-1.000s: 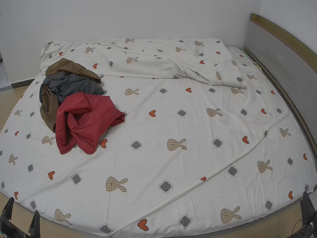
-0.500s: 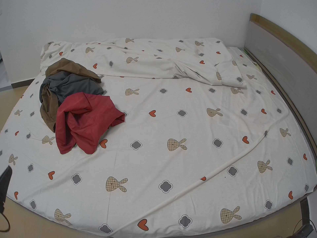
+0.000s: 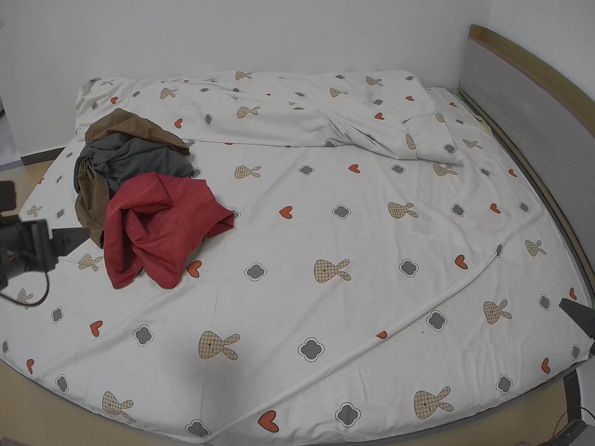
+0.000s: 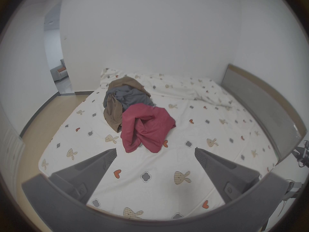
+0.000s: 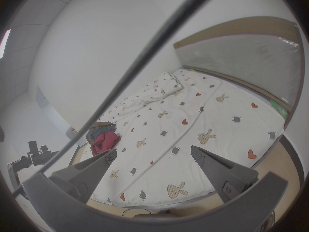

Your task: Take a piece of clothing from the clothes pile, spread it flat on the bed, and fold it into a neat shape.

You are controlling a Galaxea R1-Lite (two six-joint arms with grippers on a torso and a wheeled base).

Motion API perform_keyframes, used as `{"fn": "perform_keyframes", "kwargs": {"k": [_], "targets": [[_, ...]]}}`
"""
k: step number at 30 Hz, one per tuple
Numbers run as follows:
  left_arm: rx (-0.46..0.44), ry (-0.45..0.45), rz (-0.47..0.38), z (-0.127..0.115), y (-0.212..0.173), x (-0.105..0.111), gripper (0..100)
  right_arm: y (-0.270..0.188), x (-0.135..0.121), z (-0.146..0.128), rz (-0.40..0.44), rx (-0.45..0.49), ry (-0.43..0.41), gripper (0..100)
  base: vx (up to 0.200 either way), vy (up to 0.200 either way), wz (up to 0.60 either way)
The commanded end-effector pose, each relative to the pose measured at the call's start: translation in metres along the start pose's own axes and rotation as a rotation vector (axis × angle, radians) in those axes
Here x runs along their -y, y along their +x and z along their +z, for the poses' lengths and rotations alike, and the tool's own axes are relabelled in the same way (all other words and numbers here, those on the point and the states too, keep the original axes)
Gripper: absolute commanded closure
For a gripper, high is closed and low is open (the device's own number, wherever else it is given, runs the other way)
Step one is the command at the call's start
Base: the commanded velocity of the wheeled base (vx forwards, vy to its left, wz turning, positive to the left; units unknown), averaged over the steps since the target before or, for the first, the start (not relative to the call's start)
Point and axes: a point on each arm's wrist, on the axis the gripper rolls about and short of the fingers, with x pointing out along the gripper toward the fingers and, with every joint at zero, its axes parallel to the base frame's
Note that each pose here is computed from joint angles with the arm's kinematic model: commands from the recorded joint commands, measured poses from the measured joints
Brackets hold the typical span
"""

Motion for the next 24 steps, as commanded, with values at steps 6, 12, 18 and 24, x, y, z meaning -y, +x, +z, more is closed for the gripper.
{"fn": "perform_keyframes", "kwargs": {"k": [6, 12, 18, 24], "targets": [[-0.549, 0.434, 0.124, -0.038, 0.333, 0.053, 0, 0.063, 0.019, -0.006, -0.208, -0.295, 0.198, 0, 0.000, 0.000, 0.00], [-0.567, 0.499, 0.114, -0.051, 0.361, 0.049, 0, 0.065, 0.021, -0.010, -0.181, -0.261, 0.189, 0, 0.000, 0.000, 0.00], [-0.545, 0.531, 0.114, -0.053, 0.381, 0.047, 0, 0.066, 0.022, -0.011, -0.174, -0.257, 0.186, 0, 0.000, 0.000, 0.00], [-0.533, 0.561, 0.133, -0.047, 0.390, 0.043, 0, 0.066, 0.022, -0.011, -0.174, -0.258, 0.186, 0, 0.000, 0.000, 0.00]]}}
